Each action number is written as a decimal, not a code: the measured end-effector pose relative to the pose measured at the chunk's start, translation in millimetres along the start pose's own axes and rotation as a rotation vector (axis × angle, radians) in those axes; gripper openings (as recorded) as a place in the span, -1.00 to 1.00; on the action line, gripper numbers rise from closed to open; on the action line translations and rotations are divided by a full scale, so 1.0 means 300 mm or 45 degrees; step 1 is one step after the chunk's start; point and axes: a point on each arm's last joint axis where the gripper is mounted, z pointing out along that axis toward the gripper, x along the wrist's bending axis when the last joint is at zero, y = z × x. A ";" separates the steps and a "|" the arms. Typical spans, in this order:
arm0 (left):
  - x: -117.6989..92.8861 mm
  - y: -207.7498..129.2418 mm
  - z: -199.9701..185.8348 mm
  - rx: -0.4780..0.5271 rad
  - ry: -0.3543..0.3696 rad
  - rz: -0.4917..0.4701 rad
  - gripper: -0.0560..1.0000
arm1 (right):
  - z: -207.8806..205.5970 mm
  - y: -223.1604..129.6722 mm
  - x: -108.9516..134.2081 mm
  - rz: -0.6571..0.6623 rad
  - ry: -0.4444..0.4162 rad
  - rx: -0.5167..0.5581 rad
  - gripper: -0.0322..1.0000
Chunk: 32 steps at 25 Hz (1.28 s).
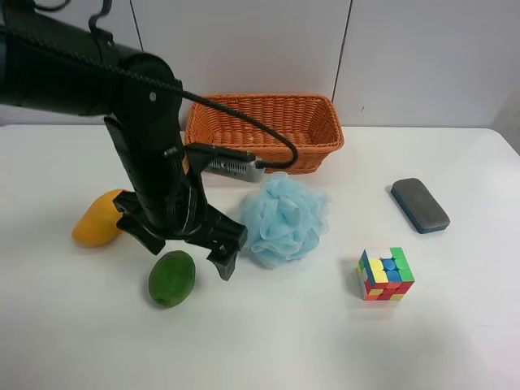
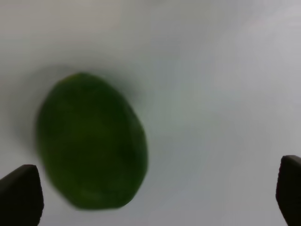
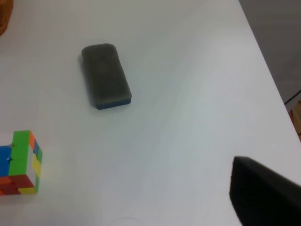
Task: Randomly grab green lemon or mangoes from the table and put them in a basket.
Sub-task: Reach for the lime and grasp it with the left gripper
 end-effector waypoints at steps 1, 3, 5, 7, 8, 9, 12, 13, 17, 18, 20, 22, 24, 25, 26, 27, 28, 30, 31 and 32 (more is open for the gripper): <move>0.003 -0.007 0.015 -0.012 -0.006 -0.006 0.99 | 0.000 0.000 0.000 0.000 0.000 0.000 0.98; 0.011 -0.022 0.039 -0.024 -0.007 -0.011 0.99 | 0.000 0.000 0.000 0.000 0.000 0.000 0.98; 0.015 -0.028 0.051 -0.039 -0.009 -0.013 0.99 | 0.000 0.000 0.000 0.000 0.000 0.000 0.98; 0.020 -0.032 0.058 -0.048 0.003 -0.001 0.99 | 0.000 0.000 0.000 0.000 0.000 0.000 0.98; 0.022 -0.033 0.061 -0.051 0.005 0.002 0.99 | 0.000 0.000 0.000 0.000 0.000 0.000 0.98; 0.022 -0.030 0.063 -0.058 0.005 0.004 0.99 | 0.000 0.000 0.000 0.000 0.000 0.000 0.98; 0.022 -0.027 0.083 -0.054 0.008 0.004 0.99 | 0.000 0.000 0.000 0.000 0.000 0.000 0.98; 0.023 -0.027 0.093 -0.043 0.012 0.003 0.99 | 0.000 0.000 0.000 0.000 0.000 0.000 0.98; 0.025 -0.026 0.126 -0.036 0.015 0.003 0.99 | 0.000 0.000 0.000 0.000 0.000 0.000 0.98; 0.025 -0.025 0.129 -0.041 0.014 0.003 0.99 | 0.000 0.000 0.000 0.000 0.000 0.000 0.98; 0.025 -0.023 0.135 -0.049 0.012 0.003 0.99 | 0.000 0.000 0.000 0.000 0.000 0.000 0.98; 0.025 -0.023 0.144 -0.042 0.015 0.002 0.99 | 0.000 0.000 0.000 0.000 0.000 0.000 0.98; 0.026 -0.023 0.155 -0.029 0.019 0.003 0.99 | 0.000 0.000 0.000 0.000 0.000 0.000 0.98; 0.027 -0.024 0.159 -0.025 0.021 0.002 0.99 | 0.000 0.000 0.000 0.000 0.000 0.000 0.98; 0.027 -0.024 0.162 -0.023 0.022 0.002 0.99 | 0.000 0.000 0.000 0.000 0.000 0.000 0.98; 0.028 -0.025 0.164 -0.021 0.023 0.002 0.99 | 0.000 0.000 0.000 0.000 0.000 0.000 0.98; 0.027 -0.025 0.164 -0.020 0.022 0.001 0.99 | 0.000 0.000 0.000 0.000 0.000 0.000 0.98; 0.027 -0.025 0.164 -0.020 0.022 0.001 0.99 | 0.000 0.000 0.000 0.000 0.000 0.000 0.98; 0.027 -0.025 0.164 -0.020 0.022 0.001 0.99 | 0.000 0.000 0.000 0.000 0.000 0.000 0.98; 0.027 -0.025 0.164 -0.020 0.022 0.001 0.99 | 0.000 0.000 0.000 0.000 0.000 0.000 0.98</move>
